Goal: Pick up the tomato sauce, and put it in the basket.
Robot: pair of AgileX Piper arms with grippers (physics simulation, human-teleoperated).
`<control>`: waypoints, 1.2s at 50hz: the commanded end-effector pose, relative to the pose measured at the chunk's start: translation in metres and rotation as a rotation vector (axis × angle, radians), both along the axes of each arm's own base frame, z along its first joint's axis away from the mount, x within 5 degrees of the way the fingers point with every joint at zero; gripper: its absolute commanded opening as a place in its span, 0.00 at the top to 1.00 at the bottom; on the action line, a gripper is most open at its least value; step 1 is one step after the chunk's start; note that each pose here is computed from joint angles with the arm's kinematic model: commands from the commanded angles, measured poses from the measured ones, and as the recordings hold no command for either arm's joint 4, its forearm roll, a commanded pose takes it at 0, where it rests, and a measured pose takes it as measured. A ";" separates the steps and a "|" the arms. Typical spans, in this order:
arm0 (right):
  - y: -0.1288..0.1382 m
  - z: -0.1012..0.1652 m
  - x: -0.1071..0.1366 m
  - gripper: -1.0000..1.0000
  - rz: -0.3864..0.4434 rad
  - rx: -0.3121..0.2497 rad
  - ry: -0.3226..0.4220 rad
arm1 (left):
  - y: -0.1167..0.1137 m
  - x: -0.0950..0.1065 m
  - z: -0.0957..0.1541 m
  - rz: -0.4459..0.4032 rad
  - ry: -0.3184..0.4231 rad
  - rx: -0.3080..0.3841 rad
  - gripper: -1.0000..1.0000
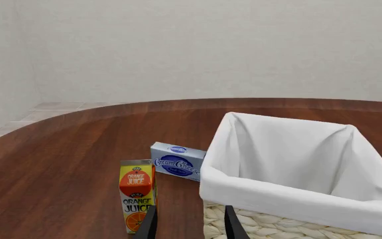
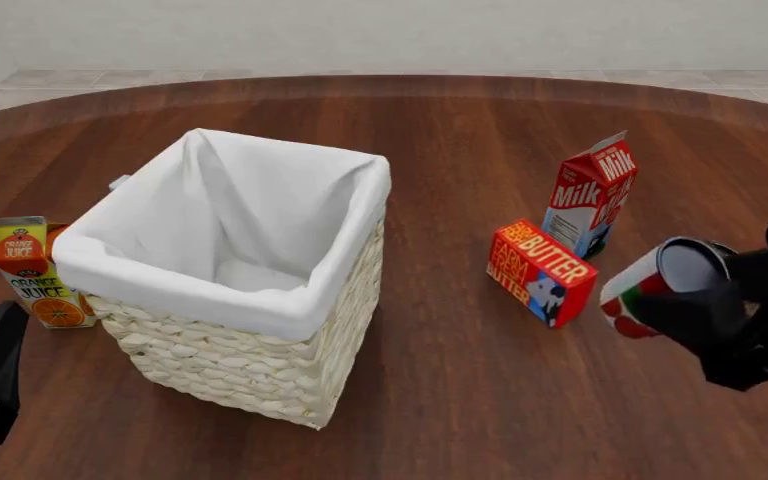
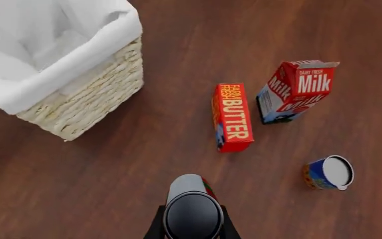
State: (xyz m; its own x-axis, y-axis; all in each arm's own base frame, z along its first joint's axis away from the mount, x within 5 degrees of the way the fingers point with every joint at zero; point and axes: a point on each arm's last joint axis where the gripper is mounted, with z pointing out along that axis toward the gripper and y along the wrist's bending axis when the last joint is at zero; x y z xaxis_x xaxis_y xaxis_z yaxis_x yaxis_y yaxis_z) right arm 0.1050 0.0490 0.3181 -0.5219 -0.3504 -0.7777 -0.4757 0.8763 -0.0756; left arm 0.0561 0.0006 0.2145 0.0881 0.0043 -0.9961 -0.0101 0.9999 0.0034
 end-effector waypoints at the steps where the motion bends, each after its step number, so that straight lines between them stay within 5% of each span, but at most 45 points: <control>1: 0.023 0.029 0.004 1.00 0.129 0.057 -0.048 | 0.000 0.000 0.000 0.000 0.000 0.000 0.00; 39: 0.080 0.079 0.022 1.00 0.325 0.159 -0.146 | 0.000 0.000 0.000 0.000 0.000 0.000 0.00; 60: 0.099 0.083 0.031 1.00 0.365 0.154 -0.139 | 0.000 0.000 0.000 0.000 0.000 0.000 0.00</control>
